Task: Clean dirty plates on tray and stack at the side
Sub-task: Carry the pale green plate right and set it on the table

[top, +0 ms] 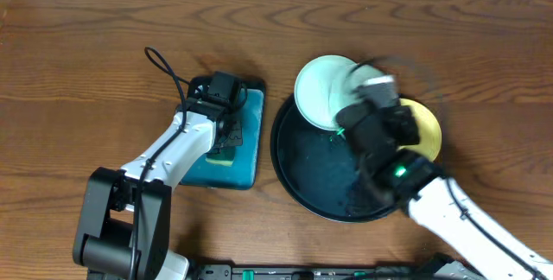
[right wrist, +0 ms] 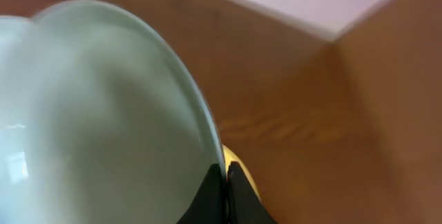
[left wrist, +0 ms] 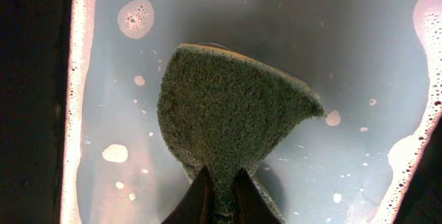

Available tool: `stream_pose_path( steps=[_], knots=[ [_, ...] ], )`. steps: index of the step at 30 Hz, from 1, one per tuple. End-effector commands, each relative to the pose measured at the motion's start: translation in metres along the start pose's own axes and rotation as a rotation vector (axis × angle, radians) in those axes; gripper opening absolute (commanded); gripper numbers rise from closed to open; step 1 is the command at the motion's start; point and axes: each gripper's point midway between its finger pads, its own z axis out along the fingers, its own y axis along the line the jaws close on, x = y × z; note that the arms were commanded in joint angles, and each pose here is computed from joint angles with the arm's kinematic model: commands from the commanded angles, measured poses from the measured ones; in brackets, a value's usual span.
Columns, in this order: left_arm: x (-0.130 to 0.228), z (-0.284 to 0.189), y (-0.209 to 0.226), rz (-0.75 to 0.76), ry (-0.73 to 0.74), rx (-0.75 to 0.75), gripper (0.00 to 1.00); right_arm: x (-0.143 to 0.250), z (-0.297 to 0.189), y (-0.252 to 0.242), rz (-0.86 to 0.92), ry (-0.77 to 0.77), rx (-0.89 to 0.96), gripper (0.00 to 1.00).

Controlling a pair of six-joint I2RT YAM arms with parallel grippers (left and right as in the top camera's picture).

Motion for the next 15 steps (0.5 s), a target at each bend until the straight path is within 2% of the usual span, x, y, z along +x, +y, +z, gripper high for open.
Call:
stream_pose_path(
  steps=[1, 7, 15],
  knots=[
    [0.009, 0.004, 0.004, 0.010, 0.027, -0.009, 0.08, 0.007, 0.023, -0.002, 0.444, 0.130, -0.169, 0.01],
    [0.008, 0.004, 0.004, 0.010, 0.026, -0.009, 0.09, 0.028, 0.061, -0.051, 0.764, 0.258, -0.171, 0.01],
    [0.008, 0.004, 0.004, 0.010, 0.026, -0.009, 0.08, 0.087, 0.088, -0.154, 1.136, 0.356, 0.073, 0.01]
  ],
)
